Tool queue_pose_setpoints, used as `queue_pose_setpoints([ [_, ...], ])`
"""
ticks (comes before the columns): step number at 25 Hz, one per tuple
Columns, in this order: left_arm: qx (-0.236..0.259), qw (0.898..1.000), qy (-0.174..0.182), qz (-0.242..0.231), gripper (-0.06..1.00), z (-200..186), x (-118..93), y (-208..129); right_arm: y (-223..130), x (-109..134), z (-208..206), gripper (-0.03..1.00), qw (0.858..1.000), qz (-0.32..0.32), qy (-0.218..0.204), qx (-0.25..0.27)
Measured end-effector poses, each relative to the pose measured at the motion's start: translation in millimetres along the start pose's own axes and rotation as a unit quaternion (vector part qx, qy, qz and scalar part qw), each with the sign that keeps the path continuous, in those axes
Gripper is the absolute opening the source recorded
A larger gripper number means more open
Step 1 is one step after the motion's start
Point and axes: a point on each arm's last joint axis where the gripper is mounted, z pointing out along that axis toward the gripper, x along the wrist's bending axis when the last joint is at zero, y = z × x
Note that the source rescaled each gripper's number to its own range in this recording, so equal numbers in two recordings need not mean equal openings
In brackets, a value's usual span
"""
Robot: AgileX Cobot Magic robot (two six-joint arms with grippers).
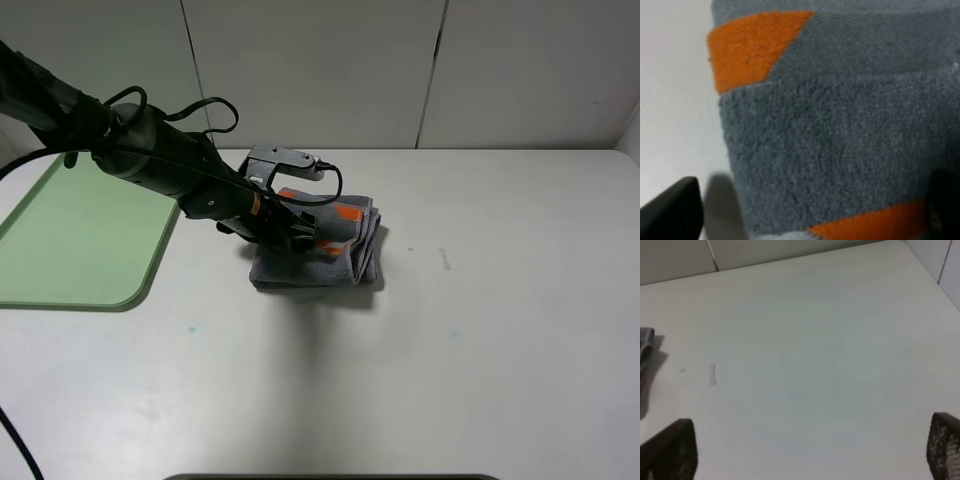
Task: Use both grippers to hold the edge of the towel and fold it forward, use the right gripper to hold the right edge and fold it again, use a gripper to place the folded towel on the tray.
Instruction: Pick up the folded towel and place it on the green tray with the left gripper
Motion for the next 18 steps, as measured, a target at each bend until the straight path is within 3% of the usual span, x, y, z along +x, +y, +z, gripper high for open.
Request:
queue_pose_setpoints([
  [5, -0.007, 1.000, -0.008, -0.007, 0.64, 1.7, -1.4, 0.3, 0.0, 0.0, 0.0, 1.00, 1.000, 0.000, 0.000, 0.000],
  [13, -0.013, 1.000, -0.014, -0.009, 0.17, 1.7, -2.4, 1.4, 0.0, 0.0, 0.0, 1.00, 1.000, 0.000, 0.000, 0.000],
  [18, -0.012, 1.000, -0.014, -0.024, 0.14, 1.7, -2.3, 1.3, 0.0, 0.0, 0.0, 1.00, 1.000, 0.000, 0.000, 0.000],
])
